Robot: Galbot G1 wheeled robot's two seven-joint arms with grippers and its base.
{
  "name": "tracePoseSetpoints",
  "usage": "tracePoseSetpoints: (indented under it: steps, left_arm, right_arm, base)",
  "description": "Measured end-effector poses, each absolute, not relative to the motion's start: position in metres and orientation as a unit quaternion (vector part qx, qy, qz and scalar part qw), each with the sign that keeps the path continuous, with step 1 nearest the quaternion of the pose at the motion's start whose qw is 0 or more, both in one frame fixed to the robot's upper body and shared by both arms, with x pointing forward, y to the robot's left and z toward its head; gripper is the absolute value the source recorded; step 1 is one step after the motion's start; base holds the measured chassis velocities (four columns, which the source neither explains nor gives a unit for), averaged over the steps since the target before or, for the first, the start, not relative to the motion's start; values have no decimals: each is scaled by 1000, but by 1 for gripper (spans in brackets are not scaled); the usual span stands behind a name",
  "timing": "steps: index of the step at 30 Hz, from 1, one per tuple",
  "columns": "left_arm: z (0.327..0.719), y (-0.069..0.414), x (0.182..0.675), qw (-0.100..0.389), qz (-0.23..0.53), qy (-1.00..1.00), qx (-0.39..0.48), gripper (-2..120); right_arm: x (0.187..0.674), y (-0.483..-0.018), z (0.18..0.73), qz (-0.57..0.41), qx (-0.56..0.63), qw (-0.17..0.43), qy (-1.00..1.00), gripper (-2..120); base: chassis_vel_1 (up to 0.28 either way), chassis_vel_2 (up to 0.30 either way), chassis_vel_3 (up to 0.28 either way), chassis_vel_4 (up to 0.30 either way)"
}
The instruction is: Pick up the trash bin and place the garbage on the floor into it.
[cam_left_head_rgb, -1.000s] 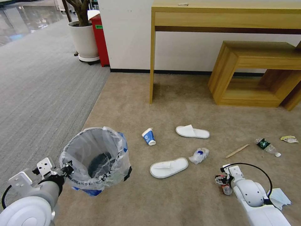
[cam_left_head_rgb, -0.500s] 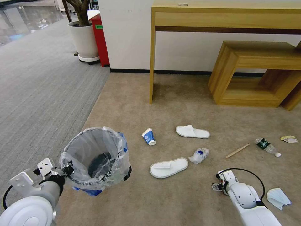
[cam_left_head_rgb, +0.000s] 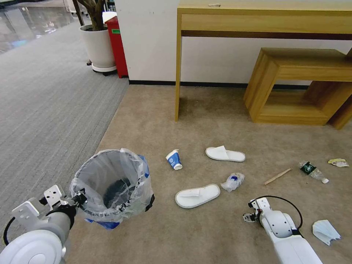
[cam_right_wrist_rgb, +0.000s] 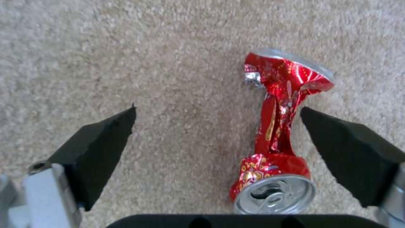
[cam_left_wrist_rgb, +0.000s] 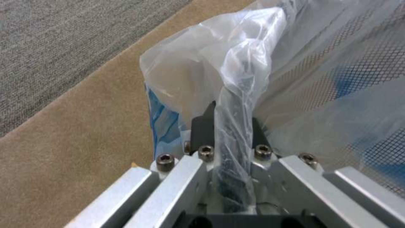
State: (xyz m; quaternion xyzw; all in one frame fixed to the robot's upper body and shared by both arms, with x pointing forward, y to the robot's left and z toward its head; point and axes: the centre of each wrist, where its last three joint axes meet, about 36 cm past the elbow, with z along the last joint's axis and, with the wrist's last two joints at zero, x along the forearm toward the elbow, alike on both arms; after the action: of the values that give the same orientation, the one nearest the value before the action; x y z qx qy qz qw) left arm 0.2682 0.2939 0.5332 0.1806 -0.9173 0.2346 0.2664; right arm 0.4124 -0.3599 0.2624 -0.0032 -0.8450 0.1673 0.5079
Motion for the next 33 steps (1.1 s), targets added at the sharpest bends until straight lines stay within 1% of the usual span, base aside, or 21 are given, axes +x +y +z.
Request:
tracePoseSetpoints:
  steps: [3,4,6,15,17,18,20,21,22,24,25,27,28,31,32,33]
  left_arm:
    - [533,294,268,266,235,-917,181,1]
    - [533,294,268,266,235,-917,181,1]
    - [533,294,268,266,236,-917,181,1]
    - [532,293,268,267,237,-917,181,1]
    - [532,293,268,267,237,-916,181,1]
    - [532,293,268,267,237,-916,181,1]
    - [532,293,268,267,236,-917,182,1]
    - [532,293,268,267,236,-917,182,1]
    - [532,292,268,267,236,-916,182,1]
    - [532,292,267,267,236,-916,182,1]
    - [532,292,267,267,236,-916,182,1]
    - [532,292,267,267,235,-917,182,1]
    - [532,292,267,267,235,-917,182,1]
    - [533,291,267,267,234,-917,182,1]
    - [533,291,267,267,234,-917,182,1]
    - [533,291,266,267,234,-917,181,1]
  right_arm:
    - [414,-363,259,167,-6,511,-843,89]
    - [414,-363,259,167,-6,511,-843,89]
    - [414,-364,257,167,-7,514,-841,84]
    - [411,-368,250,174,-9,518,-837,84]
    - [411,-370,250,175,-10,518,-837,75]
    - [411,-370,250,175,-10,518,-837,75]
    - [411,-373,251,178,-13,517,-837,65]
    - [411,-373,251,178,-13,517,-837,65]
    - [411,-374,251,179,-14,517,-837,61]
    - [411,-377,252,180,-16,516,-838,50]
    - [411,-377,252,180,-16,516,-838,50]
    - [409,-381,253,183,-18,514,-838,39]
    - [409,-381,253,183,-18,514,-838,39]
    - [407,-383,254,186,-17,512,-838,29]
    - [407,-383,254,186,-17,512,-838,29]
    - [406,-384,255,187,-16,511,-839,22]
  base:
    - [0,0,0,0]
    - [0,0,0,0]
    - [0,0,0,0]
    - [0,0,0,0]
    - [0,0,0,0]
    - [0,0,0,0]
    - [0,0,0,0]
    - [0,0,0,0]
    - [0,0,0,0]
    - [0,0,0,0]
    - [0,0,0,0]
    - [0,0,0,0]
    - [0,0,0,0]
    - [0,0,0,0]
    - [0,0,0,0]
    - [0,0,0,0]
